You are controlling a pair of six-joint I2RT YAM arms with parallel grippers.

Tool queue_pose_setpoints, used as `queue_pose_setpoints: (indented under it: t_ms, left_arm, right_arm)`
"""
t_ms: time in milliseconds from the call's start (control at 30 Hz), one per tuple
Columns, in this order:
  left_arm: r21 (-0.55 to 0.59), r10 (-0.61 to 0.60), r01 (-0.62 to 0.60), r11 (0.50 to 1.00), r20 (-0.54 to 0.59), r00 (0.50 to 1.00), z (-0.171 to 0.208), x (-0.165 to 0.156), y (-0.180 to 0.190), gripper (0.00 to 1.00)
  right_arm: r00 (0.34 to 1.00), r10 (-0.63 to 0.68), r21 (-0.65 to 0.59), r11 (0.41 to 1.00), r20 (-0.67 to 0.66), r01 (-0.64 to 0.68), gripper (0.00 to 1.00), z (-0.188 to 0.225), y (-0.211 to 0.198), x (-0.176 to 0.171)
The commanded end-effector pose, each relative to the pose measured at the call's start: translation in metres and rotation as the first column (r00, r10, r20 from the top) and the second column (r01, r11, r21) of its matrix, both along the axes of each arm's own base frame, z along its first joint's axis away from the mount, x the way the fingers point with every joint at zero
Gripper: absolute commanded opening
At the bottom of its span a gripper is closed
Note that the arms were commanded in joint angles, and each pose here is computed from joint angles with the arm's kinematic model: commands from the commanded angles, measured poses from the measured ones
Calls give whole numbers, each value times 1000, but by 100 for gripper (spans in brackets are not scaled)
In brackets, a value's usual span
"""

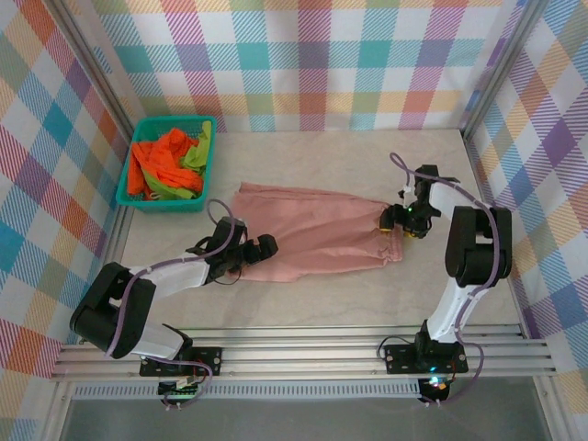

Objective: Fold and stack the shorts

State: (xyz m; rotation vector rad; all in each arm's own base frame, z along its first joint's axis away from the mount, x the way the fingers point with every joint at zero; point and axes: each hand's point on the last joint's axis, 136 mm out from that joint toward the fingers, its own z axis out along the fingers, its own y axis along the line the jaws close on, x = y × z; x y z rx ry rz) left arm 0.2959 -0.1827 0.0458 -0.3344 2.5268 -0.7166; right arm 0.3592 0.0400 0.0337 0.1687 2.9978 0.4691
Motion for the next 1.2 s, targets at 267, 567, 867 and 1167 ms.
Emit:
queue_pose_setpoints:
  t_ms: [267,567,867,1167]
  left_arm:
    - [44,28,-26,999,-37,999,-19,-13,12,100]
    - [18,51,-51,999,22,998,13,-10,15,100]
    - [3,80,-81,997,177,981,96,-4,35,100]
    - [-92,32,-11,996,226,974,115,-6,17,100]
  right_arm:
    - [998,10,87,996,-62,-5,56,-18,16,2]
    - [999,50,-37,998,-10,-50,21,-18,0,6]
    - [995,100,-444,893,26,-78,0,60,-61,6]
    - [976,213,-789,608,55,-88,0,196,-103,0]
